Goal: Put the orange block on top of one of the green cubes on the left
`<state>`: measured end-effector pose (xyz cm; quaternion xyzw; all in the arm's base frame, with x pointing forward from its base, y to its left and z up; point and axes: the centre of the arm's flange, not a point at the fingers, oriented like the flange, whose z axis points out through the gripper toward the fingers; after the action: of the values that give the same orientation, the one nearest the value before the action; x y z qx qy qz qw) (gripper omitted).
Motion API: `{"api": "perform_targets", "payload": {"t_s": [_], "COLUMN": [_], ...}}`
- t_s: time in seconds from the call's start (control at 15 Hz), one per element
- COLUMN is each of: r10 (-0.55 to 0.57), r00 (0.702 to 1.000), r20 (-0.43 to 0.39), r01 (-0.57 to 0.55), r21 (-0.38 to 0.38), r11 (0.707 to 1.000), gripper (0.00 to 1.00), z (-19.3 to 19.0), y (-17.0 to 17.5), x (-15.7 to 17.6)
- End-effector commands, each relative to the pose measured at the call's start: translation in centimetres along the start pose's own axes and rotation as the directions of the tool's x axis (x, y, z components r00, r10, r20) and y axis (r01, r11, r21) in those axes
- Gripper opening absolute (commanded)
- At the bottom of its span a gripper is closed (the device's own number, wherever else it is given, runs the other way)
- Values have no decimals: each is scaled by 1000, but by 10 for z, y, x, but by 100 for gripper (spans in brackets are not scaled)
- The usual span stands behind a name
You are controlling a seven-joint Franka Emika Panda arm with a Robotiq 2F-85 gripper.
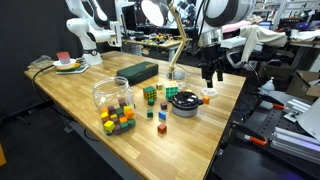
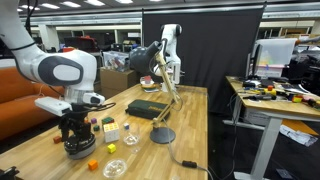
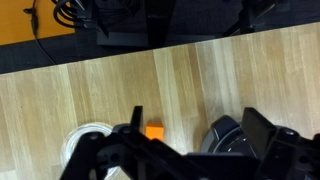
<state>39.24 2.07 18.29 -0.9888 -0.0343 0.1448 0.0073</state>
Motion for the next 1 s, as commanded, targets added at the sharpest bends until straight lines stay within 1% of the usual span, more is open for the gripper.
{"api": "perform_targets", "payload": {"t_s": [0.0, 0.2, 0.4, 0.6, 0.93], "r10": [20, 44, 58, 63, 56], "r00": [1000, 999, 997, 995, 993], "r20": [17, 29, 48, 73, 108], "r01": [-20, -46, -60, -66, -62], "r21": [31, 44, 34, 38, 52], "r11": [999, 998, 998, 997, 997], "gripper": [100, 100, 100, 100, 100], "z": [16, 31, 42, 55, 73], "y": [10, 19, 28, 35, 36], "x": [21, 38, 50, 57, 63]}}
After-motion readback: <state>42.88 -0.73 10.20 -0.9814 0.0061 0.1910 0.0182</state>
